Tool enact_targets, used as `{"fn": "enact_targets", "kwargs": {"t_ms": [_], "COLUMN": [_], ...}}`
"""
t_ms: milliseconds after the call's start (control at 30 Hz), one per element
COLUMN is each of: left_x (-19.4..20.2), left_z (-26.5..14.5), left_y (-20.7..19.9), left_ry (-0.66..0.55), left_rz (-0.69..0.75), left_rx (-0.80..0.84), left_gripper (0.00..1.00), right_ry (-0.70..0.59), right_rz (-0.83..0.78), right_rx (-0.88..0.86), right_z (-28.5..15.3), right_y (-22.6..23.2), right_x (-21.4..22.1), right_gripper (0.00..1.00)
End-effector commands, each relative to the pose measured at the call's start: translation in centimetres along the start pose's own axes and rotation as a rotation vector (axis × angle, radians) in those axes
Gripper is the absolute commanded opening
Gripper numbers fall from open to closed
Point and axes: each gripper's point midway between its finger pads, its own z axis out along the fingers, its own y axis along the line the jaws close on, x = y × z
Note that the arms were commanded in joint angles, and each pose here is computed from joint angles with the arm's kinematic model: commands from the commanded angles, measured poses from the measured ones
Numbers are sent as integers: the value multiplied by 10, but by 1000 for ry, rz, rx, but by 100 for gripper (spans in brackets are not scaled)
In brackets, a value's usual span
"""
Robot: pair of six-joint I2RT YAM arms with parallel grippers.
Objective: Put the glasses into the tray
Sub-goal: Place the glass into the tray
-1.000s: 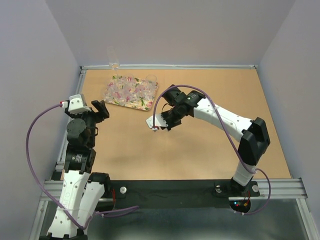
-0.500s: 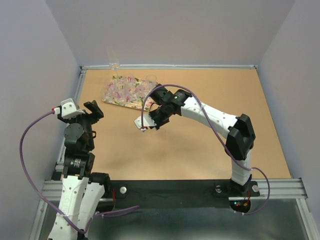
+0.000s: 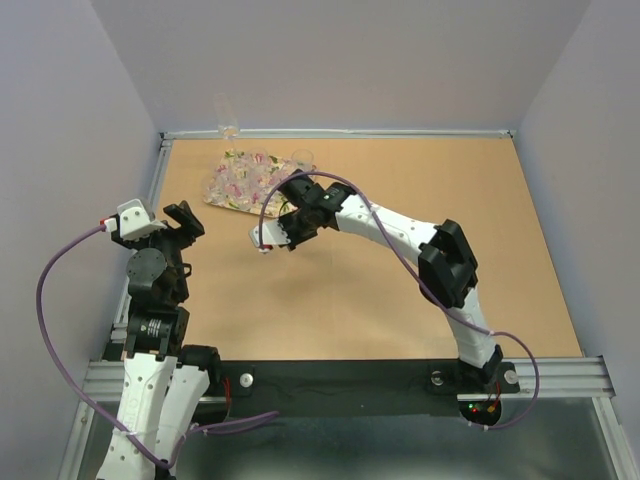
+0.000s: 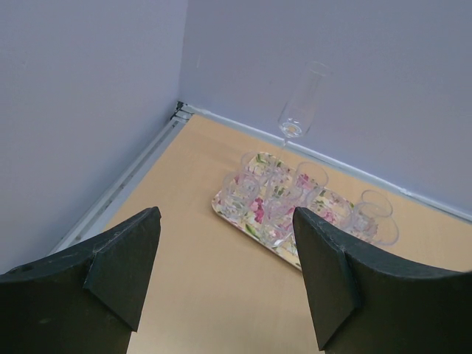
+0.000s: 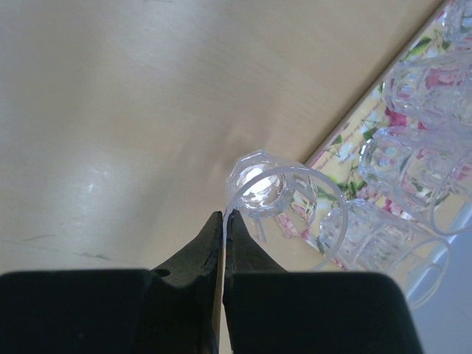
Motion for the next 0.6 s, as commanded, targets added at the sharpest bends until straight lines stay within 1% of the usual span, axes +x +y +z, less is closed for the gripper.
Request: {"fn": "enact_targets", "kwargs": {"t_ms": [0,200,567], "left_x": [-3,-3,-4], "left_z": [0,0,0], "left_y": [3,2,1], "left_ry": [-30,-30,-32], "left_rz": [-12,-11,-11], "left_rx": [-13,-8,-4], "left_gripper": [83,83,83], "right_ry": [-15,-9,2], "right_rz": [-8,44,131], "right_rx": [206,275,294], "right_z": [-13,-10,2], "right_y": [-61,-88,-99], "right_x": [-17,-7,24], "right_gripper": [0,0,0]}}
